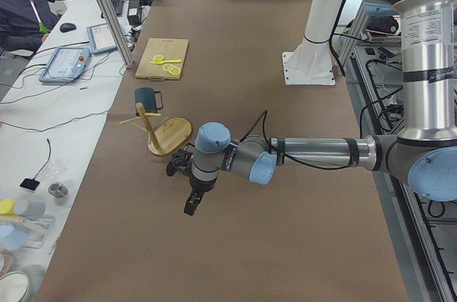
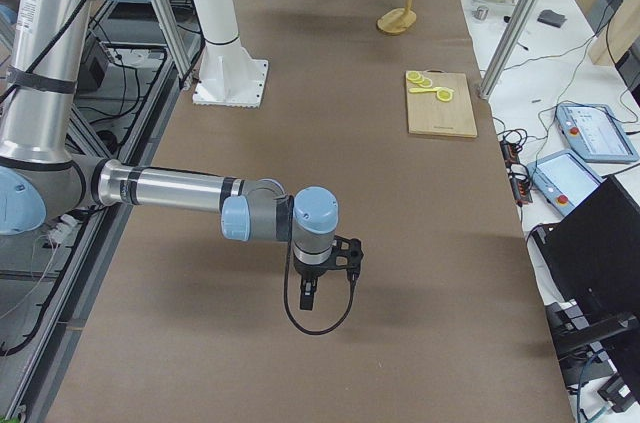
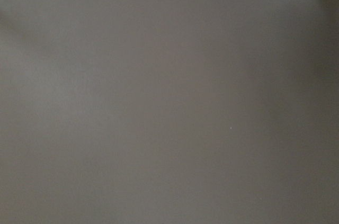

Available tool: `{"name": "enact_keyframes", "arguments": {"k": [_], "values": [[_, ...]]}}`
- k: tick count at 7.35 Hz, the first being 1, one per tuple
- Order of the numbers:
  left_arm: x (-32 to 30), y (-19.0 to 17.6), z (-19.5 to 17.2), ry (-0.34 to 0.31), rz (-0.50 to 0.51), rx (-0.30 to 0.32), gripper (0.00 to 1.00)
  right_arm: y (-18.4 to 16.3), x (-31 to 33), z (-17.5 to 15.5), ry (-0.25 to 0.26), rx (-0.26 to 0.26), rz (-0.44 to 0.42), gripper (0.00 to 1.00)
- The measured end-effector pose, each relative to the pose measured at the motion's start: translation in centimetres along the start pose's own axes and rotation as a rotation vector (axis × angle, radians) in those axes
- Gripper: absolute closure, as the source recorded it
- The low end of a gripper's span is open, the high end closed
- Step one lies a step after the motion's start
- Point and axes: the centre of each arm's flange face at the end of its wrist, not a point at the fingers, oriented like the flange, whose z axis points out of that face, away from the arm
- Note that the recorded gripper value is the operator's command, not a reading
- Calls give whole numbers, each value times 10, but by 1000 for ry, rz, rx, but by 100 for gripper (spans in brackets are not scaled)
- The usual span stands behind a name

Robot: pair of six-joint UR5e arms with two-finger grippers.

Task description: Hang cup on storage rack

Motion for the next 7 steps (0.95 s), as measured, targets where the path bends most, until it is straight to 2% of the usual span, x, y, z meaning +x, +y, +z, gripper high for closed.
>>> {"name": "enact_keyframes", "arguments": {"k": [3, 7], "values": [[-9, 15, 6, 42, -105, -106, 1, -2, 9, 13, -5, 16, -15, 0], [16, 0, -28, 50, -150, -162, 1, -6, 26, 37, -23, 69, -62, 0]]}}
